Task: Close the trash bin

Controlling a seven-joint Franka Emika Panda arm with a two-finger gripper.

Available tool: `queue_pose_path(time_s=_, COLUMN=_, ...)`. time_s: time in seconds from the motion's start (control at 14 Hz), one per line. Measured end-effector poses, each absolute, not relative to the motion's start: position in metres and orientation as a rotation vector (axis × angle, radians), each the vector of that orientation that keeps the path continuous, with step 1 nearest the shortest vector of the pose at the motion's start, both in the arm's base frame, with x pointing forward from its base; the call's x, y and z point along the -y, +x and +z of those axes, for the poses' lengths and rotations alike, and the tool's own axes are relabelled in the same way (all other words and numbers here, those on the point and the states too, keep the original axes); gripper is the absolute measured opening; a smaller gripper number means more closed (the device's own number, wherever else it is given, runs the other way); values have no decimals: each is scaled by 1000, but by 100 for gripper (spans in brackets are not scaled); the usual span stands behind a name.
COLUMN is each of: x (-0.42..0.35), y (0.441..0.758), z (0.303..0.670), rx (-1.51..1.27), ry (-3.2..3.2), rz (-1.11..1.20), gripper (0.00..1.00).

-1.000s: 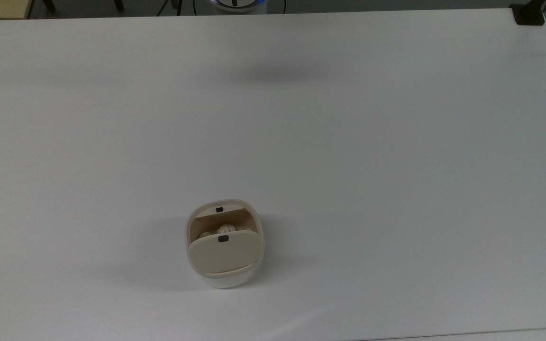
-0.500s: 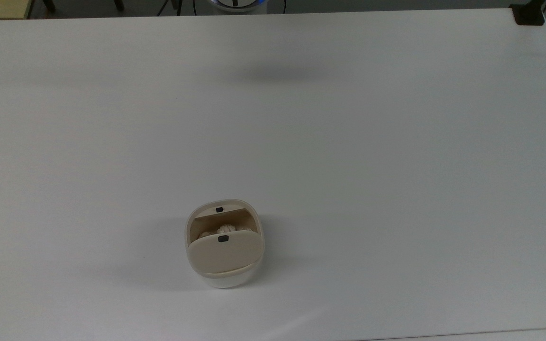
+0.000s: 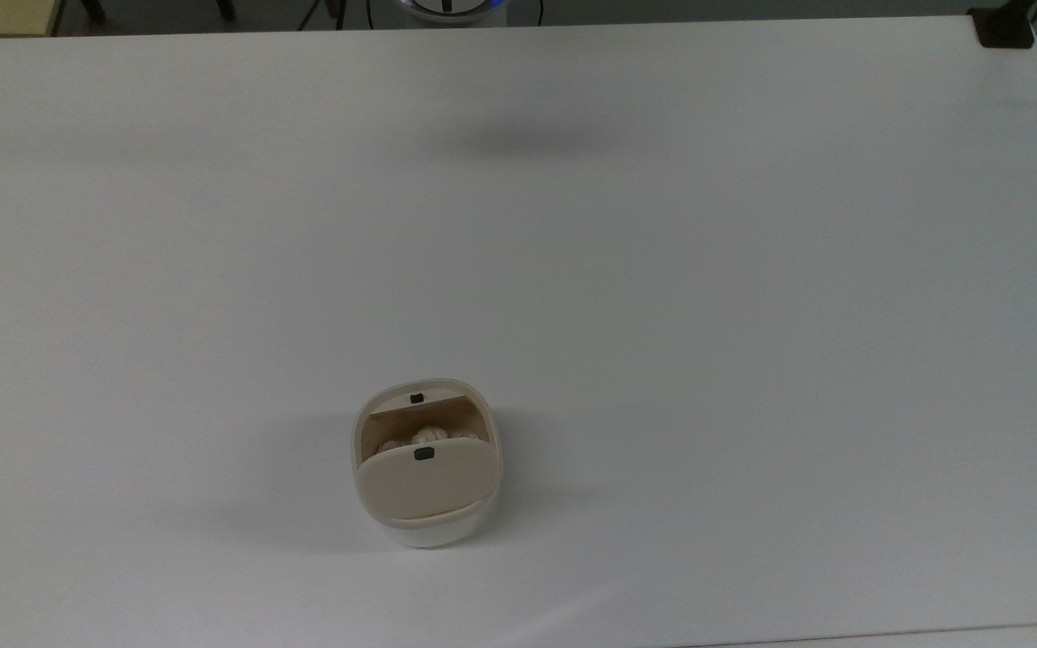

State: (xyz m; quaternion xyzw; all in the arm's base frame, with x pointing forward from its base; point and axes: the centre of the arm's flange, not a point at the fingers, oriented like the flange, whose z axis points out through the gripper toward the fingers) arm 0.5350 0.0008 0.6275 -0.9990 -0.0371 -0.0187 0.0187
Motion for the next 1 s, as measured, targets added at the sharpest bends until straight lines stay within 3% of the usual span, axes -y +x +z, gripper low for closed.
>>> queue_pose_path(time_s=0.71, x=6, y=539, z=621, rx=166, ry=-3100, rz=-42, gripper=100)
queue_pose_path(time_s=1.0, x=10, y=562, z=623, rx=195, ry=-3114, rz=-182, gripper=98)
